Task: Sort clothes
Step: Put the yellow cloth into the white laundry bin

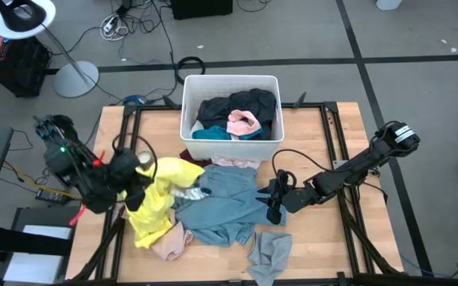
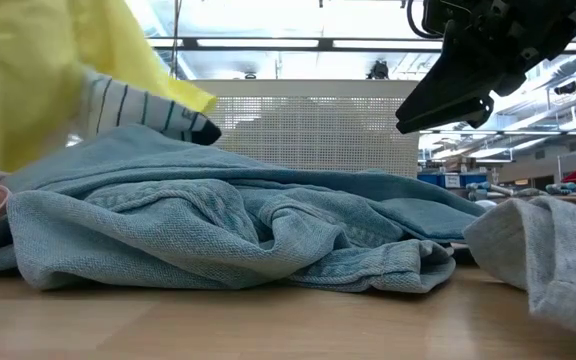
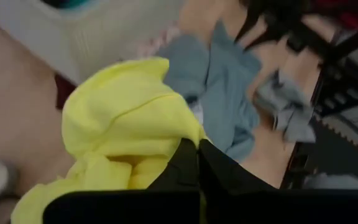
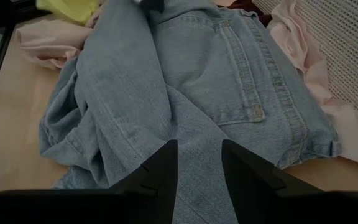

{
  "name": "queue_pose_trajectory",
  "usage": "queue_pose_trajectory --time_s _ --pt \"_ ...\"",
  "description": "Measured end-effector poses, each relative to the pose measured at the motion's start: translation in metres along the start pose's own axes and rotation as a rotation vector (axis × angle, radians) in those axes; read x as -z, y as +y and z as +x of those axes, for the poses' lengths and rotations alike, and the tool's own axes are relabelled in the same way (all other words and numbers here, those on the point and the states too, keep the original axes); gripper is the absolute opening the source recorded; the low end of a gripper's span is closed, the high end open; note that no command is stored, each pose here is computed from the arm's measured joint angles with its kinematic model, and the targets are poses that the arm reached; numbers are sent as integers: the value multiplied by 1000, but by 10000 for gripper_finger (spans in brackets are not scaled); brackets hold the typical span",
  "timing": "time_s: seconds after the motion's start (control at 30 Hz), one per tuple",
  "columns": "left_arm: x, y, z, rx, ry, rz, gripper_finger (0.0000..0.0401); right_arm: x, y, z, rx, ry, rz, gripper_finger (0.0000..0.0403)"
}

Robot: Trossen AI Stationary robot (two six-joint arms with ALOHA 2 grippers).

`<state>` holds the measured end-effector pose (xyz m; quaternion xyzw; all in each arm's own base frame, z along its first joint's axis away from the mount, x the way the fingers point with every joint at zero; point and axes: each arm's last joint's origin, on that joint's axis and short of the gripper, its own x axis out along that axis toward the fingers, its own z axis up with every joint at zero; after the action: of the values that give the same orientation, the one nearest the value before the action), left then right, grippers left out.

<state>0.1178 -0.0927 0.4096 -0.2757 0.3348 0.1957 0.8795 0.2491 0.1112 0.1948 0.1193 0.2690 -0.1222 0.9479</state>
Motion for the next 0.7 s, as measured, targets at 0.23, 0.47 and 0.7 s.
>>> queue_pose_trajectory --time_s 0.23,0.47,0.7 --pt "-39 3 -22 8 -149 38 0 0 0 0 0 0 0 126" --pt "-71 -7 -37 59 -210 87 0 0 0 0 0 0 0 126" --pt "-95 -21 -48 85 -255 150 0 0 0 0 1 1 -1 126"
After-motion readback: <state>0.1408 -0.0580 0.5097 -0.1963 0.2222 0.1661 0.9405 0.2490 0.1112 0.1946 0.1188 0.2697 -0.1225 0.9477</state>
